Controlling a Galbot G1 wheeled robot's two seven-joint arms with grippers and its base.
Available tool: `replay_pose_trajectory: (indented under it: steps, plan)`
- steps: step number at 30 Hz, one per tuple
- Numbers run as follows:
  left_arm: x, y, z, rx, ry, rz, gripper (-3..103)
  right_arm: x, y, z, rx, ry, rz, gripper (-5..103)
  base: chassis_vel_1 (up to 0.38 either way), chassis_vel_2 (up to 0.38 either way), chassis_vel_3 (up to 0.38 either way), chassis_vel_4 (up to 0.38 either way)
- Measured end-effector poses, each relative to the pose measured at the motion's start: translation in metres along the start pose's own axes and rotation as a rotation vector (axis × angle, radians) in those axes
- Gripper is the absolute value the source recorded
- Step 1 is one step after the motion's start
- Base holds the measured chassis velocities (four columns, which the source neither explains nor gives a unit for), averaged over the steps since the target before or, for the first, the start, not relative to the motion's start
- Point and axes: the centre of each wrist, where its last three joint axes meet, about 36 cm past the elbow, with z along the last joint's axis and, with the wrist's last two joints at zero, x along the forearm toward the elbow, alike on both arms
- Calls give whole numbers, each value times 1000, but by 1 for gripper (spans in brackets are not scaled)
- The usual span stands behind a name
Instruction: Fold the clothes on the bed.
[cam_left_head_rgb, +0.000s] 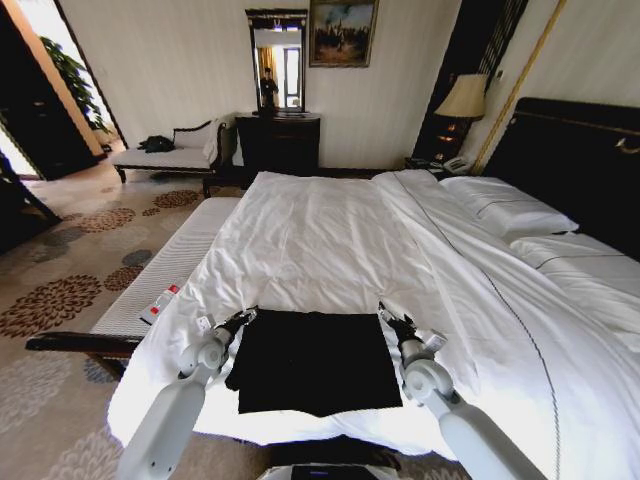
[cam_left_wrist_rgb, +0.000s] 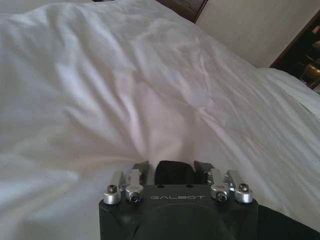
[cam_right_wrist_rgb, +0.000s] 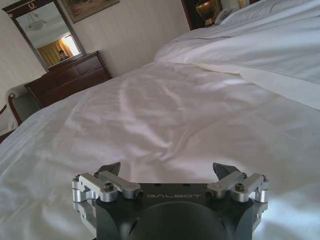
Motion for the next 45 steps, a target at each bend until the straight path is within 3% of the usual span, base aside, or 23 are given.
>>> replay_pose_trajectory:
  steps: [2, 6, 7, 9, 12, 14, 19, 28, 32, 41, 44, 45]
  plan:
    - [-1, -1, 1, 0, 3, 1, 51, -1, -1, 0, 1, 1, 3, 100, 0, 0, 0, 0]
    - [-8, -2, 3, 6, 12, 0, 28, -3, -4, 0, 3, 5, 11, 100, 0, 0, 0, 0]
    - [-8, -2, 3, 6, 12, 0, 28, -3, -4, 0, 3, 5, 11, 100, 0, 0, 0, 0]
    - [-10, -2, 3, 9, 13, -2, 18, -5, -5, -1, 5, 5, 14, 100, 0, 0, 0, 0]
    - [-11, -1, 2, 12, 11, -2, 12, -5, -6, 0, 7, 7, 18, 100, 0, 0, 0, 0]
    - [-10, 1, -1, 16, 5, -5, 3, -8, -9, 2, 16, 16, 28, 100, 0, 0, 0, 0]
    - [-4, 3, -12, 22, -18, -1, 2, -15, -15, 8, 34, 51, 40, 100, 0, 0, 0, 0]
    - [6, 9, -27, 32, -47, -3, 2, -27, -23, 19, -26, 81, -63, 100, 0, 0, 0, 0]
    - [9, 12, -28, 34, -54, -11, 2, -22, -30, 34, -158, 62, -192, 100, 0, 0, 0, 0]
    - [11, 12, -26, 28, -54, -12, 2, -22, -40, 59, -186, 54, -275, 103, 0, 0, 0, 0]
    - [11, 11, -24, 24, -52, -13, 2, -23, -38, 73, -196, 68, -308, 89, 0, 0, 0, 0]
    - [11, 11, -24, 24, -52, -13, 2, -23, -38, 73, -196, 68, -308, 89, 0, 0, 0, 0]
